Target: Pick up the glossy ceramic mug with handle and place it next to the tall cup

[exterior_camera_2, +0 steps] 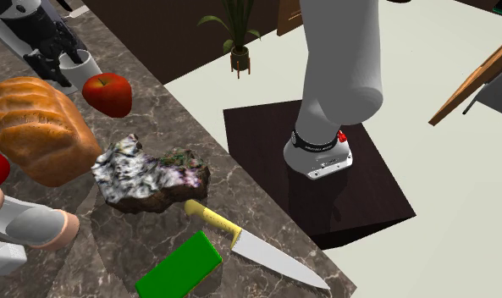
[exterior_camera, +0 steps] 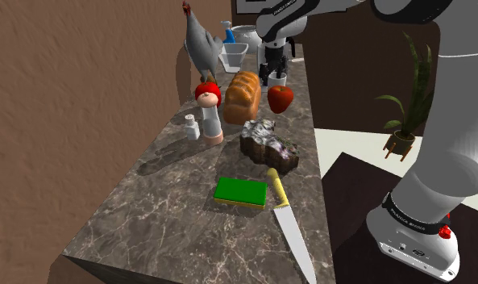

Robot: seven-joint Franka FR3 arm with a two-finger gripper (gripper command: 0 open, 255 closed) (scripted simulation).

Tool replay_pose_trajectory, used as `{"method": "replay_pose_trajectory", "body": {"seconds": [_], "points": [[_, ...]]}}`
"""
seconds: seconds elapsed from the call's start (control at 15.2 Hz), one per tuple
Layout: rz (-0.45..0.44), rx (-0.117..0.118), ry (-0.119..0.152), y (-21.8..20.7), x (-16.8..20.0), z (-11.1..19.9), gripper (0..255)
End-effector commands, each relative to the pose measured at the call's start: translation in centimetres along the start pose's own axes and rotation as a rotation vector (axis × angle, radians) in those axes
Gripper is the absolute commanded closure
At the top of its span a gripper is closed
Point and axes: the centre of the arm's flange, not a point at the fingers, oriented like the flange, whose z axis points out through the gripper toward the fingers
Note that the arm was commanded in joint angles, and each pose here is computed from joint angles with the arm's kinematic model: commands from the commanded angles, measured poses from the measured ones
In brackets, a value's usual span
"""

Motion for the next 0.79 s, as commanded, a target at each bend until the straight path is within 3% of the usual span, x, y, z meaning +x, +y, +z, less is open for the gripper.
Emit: {"method": "replay_pose_trajectory", "body": {"seconds": [0.0,0.2,0.73], "points": [[0.000,0.000,0.000,0.0,0.0,-1.3,0],[0.000,0.000,0.000,0.0,0.0,-5.0,0],[0.000,0.000,0.000,0.0,0.0,-5.0,0]]}}
